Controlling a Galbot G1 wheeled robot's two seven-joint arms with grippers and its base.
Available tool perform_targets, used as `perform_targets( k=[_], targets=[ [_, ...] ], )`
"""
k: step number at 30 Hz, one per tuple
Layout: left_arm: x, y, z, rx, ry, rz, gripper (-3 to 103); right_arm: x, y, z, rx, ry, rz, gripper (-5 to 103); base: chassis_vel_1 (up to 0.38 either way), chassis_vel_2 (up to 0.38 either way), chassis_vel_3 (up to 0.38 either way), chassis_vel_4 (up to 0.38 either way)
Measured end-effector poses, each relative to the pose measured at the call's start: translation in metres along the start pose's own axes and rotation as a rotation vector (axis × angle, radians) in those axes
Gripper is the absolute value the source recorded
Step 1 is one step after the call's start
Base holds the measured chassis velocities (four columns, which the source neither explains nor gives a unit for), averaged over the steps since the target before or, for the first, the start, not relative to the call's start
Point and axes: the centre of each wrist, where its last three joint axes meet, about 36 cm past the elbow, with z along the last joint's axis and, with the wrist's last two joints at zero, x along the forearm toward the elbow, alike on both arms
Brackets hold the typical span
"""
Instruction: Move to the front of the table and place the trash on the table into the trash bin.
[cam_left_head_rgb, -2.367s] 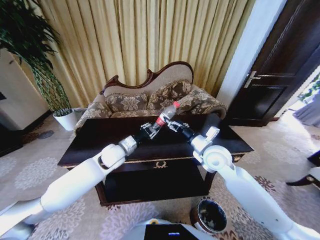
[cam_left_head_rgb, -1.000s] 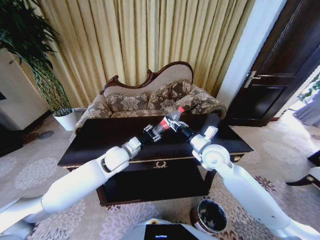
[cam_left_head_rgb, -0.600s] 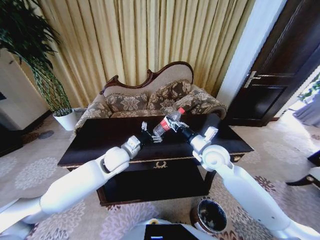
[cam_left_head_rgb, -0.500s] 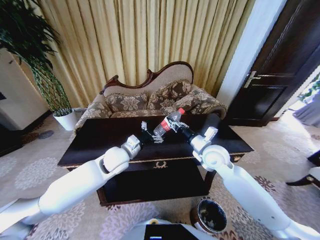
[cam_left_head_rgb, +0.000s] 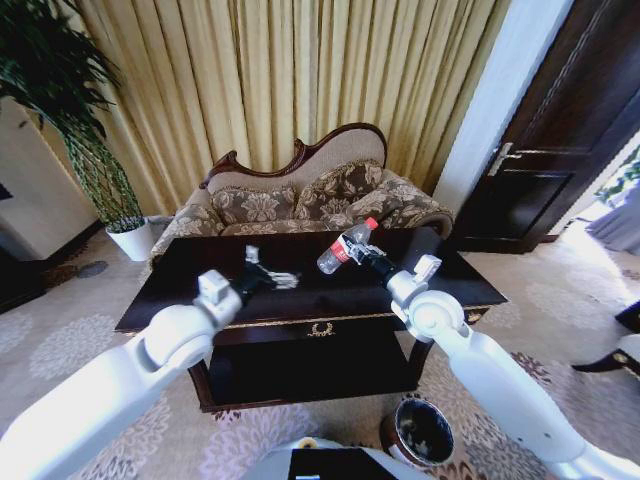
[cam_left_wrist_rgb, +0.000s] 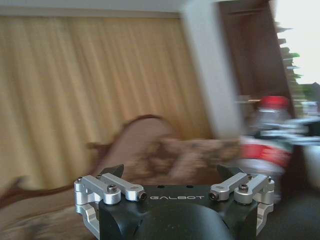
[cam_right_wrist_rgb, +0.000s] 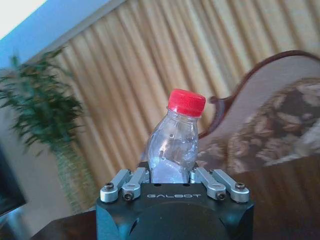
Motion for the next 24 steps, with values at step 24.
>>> perform_targets(
  k=[24],
  targets=[
    [0.005, 0.114, 0.07, 0.128, 0.211, -0.442, 100, 0.025, -0.109, -0.009, 0.504, -0.116, 0.439, 30, 0.0, 0.0, 0.0, 0.0]
  ],
)
